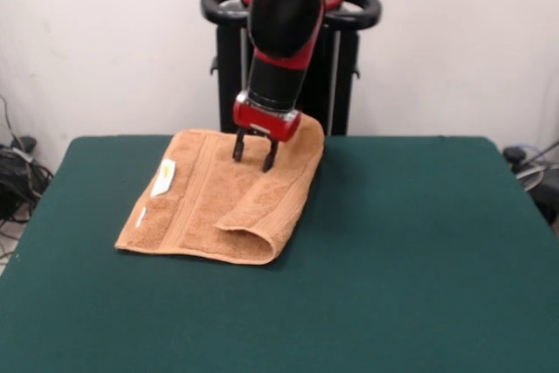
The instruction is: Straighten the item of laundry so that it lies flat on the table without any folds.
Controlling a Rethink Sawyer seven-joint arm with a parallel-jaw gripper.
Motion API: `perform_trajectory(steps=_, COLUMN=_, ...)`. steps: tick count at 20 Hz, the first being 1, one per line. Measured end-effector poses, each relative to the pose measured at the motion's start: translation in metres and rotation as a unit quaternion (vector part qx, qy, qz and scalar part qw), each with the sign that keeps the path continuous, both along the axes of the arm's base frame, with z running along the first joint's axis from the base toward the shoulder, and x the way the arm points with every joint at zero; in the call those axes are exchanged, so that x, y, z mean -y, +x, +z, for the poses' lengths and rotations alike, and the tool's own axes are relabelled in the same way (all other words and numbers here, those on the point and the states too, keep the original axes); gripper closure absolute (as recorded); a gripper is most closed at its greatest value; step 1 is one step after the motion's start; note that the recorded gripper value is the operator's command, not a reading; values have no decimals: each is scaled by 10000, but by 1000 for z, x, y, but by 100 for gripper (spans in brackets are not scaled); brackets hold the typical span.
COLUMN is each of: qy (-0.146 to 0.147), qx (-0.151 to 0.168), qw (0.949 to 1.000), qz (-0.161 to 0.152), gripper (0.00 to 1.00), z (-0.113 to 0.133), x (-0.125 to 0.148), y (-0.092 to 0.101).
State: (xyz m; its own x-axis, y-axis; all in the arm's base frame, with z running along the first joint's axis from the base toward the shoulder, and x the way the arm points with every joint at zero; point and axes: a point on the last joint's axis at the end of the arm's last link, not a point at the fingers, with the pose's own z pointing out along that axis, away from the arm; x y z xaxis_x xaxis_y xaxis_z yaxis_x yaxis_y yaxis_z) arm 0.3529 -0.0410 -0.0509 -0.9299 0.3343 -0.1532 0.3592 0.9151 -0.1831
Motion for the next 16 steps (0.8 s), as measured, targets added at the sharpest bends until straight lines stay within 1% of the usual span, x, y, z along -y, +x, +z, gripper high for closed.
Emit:
perform_trajectory(steps=2, qy=28, qx=-2, qw=9996, qz=-279, gripper=0, z=0, x=0, y=0)
perform_trajectory(steps=4, qy=25, qx=-9, qw=9993, qz=-381, gripper=0, z=0, x=-1, y=1)
perform_trajectory(steps=5, qy=-12, qx=-37, qw=9986, qz=-533, gripper=0, z=0, x=-3, y=2)
perform_trajectory(steps=8, qy=-64, qx=-63, qw=9978, qz=-662, gripper=0, z=0, x=-4, y=3)
perform_trajectory(steps=10, qy=-208, qx=-128, qw=9959, qz=-869, gripper=0, z=0, x=-10, y=5)
perform_trajectory(steps=16, qy=-454, qx=-252, qw=9924, qz=-1120, gripper=0, z=0, x=-18, y=9)
